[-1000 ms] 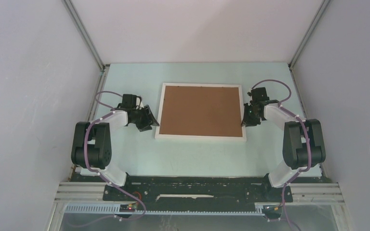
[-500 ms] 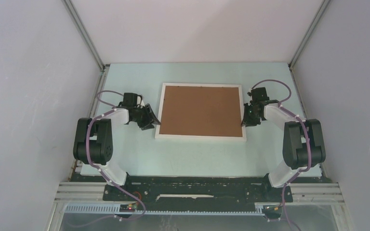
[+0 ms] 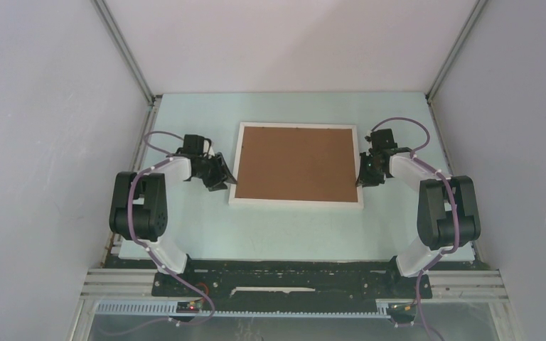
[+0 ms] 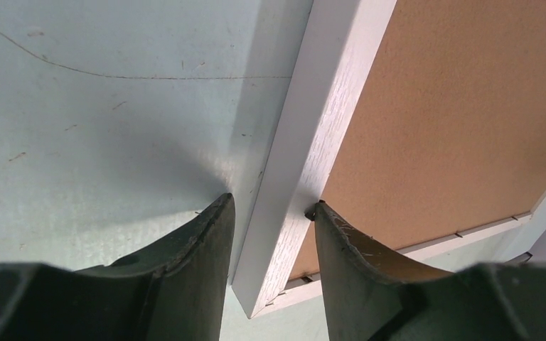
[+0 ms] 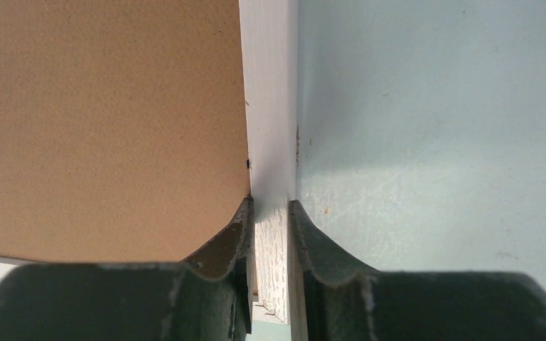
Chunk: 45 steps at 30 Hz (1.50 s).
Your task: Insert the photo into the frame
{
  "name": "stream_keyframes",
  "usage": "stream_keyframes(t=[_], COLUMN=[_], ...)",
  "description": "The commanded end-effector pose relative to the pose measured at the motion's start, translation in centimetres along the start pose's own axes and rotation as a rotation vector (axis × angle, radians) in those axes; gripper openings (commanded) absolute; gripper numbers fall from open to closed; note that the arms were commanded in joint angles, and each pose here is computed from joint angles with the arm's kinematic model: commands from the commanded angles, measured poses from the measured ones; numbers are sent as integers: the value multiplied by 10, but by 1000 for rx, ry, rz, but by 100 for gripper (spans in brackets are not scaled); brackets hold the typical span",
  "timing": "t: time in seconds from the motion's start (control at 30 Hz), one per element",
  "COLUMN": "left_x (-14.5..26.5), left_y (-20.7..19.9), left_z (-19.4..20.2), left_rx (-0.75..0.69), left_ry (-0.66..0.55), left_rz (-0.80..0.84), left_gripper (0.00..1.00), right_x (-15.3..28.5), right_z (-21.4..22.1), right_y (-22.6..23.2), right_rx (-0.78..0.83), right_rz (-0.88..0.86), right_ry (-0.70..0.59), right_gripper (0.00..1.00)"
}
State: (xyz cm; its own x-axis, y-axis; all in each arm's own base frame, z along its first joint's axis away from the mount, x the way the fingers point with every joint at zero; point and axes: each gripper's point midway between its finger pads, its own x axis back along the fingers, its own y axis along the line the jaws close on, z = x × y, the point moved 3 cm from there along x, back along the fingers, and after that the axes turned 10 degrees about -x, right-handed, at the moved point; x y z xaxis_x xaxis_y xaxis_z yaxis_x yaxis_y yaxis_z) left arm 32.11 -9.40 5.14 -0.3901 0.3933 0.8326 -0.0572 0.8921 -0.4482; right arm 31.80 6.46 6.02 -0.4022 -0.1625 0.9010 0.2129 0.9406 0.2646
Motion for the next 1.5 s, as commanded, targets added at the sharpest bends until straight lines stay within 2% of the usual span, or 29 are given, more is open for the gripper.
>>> stream_keyframes(t=[0.0,0.4,0.77,1.1,1.17,1.33,1.4,1.47], left_x=[-9,-13,-28,-39,-27,51,71,78], left_y=[4,5,-15,-19,-26,-56,-58,-61], left_z=[-9,-8,-11,-9,-18,-41,-29,-6], left_rx=[-51,-160,-300,-439,-450,-427,-358,-237], left_ry=[-9,42,82,205,164,-55,-107,-135], left_rz=[-74,-230,-341,-454,-456,-405,-368,-295], left_gripper=[52,50,50,49,53,71,76,87], right_x=[4,4,5,5,5,1,0,2], right_z=[11,10,11,11,12,15,13,9], right_y=[12,13,15,17,15,12,5,-4], right_rx=[17,20,25,27,23,-23,-69,-143], right_rz=[-51,-55,-63,-68,-56,-41,-13,-6], right_ry=[34,30,30,31,31,54,38,-3], right_gripper=[0,0,0,0,0,0,0,0])
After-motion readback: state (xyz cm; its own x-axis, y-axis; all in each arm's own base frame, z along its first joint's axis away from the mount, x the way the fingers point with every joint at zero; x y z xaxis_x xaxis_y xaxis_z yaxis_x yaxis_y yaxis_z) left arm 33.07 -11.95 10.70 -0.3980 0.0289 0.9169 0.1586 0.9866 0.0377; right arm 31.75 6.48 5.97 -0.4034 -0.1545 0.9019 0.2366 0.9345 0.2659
